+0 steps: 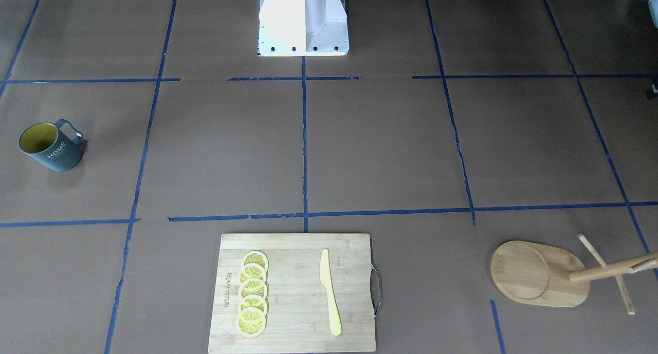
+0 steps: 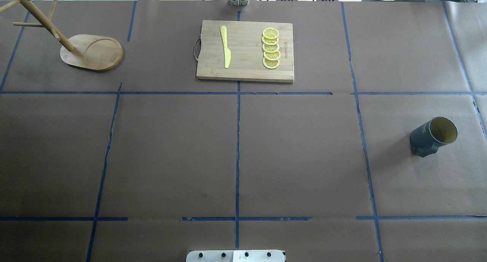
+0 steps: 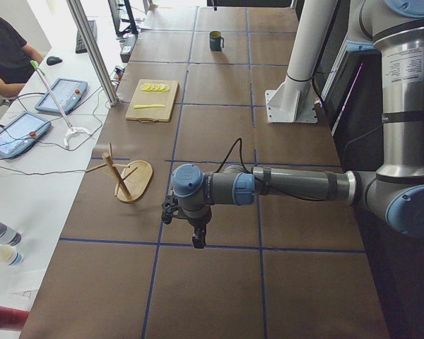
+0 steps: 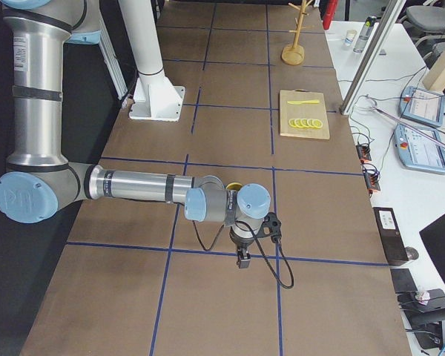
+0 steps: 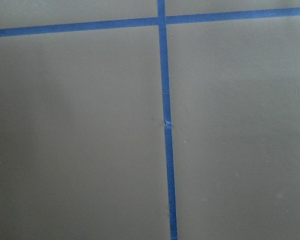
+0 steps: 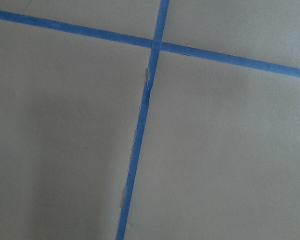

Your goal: Hang cup on storage rack

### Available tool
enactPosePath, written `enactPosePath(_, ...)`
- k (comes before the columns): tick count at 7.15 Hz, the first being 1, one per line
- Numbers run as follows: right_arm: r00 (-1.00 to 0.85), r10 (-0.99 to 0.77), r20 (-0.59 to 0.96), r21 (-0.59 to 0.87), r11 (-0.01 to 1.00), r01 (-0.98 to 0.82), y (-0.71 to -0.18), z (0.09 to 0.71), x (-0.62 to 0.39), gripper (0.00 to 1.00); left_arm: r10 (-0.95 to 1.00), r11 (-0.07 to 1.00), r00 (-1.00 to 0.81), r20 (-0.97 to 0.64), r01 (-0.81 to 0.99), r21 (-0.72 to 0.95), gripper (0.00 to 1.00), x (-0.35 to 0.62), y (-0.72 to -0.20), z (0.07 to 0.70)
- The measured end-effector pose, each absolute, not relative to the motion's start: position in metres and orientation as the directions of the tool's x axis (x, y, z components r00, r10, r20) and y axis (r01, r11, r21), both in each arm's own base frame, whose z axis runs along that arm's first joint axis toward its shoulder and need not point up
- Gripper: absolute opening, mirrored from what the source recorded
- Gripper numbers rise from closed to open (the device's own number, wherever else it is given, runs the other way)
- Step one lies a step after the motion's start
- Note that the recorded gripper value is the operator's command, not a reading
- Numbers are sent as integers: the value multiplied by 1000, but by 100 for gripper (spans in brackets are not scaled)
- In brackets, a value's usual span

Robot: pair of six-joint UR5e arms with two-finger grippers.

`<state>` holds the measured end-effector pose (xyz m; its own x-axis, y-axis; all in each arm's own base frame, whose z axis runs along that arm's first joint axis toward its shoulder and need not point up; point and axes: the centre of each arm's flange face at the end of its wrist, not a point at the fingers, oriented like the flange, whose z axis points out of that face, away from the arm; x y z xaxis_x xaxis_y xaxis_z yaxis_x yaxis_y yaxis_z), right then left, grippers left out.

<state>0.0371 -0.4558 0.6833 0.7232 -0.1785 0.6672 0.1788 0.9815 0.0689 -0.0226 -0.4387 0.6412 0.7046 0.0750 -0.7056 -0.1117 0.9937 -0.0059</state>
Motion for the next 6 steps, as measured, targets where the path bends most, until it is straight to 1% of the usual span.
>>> enactPosePath(3,722,-177,669,68,982,178,-456,683,37,100,95,993,702,-706,-112,22,100,-21,-439,617)
enactPosePath(6,720,-176,671,68,982,178,-456,684,37,100,96,993,708,-700,-113,21,100,-22,-438,618)
